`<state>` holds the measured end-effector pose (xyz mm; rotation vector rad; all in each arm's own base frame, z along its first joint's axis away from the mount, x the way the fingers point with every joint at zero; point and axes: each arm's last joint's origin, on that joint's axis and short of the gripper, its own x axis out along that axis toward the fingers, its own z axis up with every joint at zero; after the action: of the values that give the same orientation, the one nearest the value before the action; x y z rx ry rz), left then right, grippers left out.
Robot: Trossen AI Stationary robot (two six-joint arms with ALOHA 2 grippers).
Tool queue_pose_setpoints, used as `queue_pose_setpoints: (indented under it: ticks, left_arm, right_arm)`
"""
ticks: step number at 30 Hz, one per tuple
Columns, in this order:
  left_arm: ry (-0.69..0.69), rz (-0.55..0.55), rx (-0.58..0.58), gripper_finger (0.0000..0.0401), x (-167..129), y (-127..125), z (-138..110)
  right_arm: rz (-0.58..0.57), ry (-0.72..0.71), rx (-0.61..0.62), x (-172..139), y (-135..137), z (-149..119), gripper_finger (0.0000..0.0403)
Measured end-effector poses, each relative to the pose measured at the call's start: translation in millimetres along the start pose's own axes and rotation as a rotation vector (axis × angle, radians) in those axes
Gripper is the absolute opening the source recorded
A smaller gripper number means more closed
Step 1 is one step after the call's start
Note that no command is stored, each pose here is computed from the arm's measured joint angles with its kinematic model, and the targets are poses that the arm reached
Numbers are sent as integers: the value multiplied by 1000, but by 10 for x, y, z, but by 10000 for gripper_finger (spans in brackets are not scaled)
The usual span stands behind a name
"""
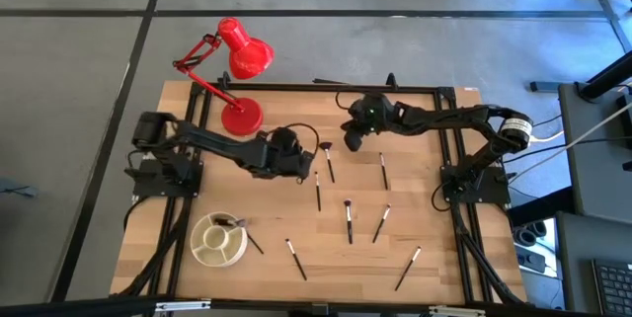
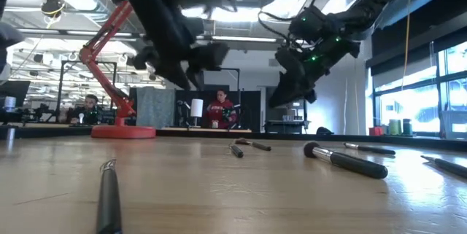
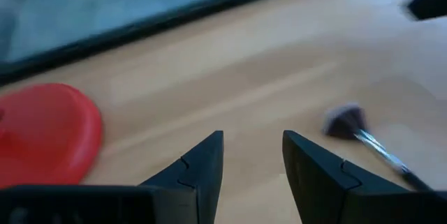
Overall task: Put items in baskets/containers
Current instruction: Put the black eyeshadow brush into the white organizer bin
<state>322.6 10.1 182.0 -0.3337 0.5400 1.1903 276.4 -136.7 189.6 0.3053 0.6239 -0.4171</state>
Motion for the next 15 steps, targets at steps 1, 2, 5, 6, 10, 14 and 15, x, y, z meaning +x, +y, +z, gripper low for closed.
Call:
queue_pose_setpoints:
  ticks: [1,2,5,6,10,14,15]
  left_arm:
    - [-16,17,-5,143,72,-24,-27]
    - [-16,22,-11,143,154,-50,-45]
    - [7,-3,22,143,387,-127,-82]
    - [12,-16,39,143,465,-156,-95]
    - [23,-82,110,143,669,-224,-95]
    - [-35,-103,58,143,735,-259,-19]
    - [-46,-119,58,143,739,-271,6]
  right_arm:
    - [-58,35,1,-24,-24,21,36]
    - [-122,69,14,-52,-45,70,36]
    - [-285,202,22,-170,-80,185,45]
    - [-318,247,23,-206,-83,195,50]
    - [-346,386,65,-298,-75,158,85]
    - [-399,528,205,-296,-97,-54,126]
    - [-409,564,233,-284,-103,-114,134]
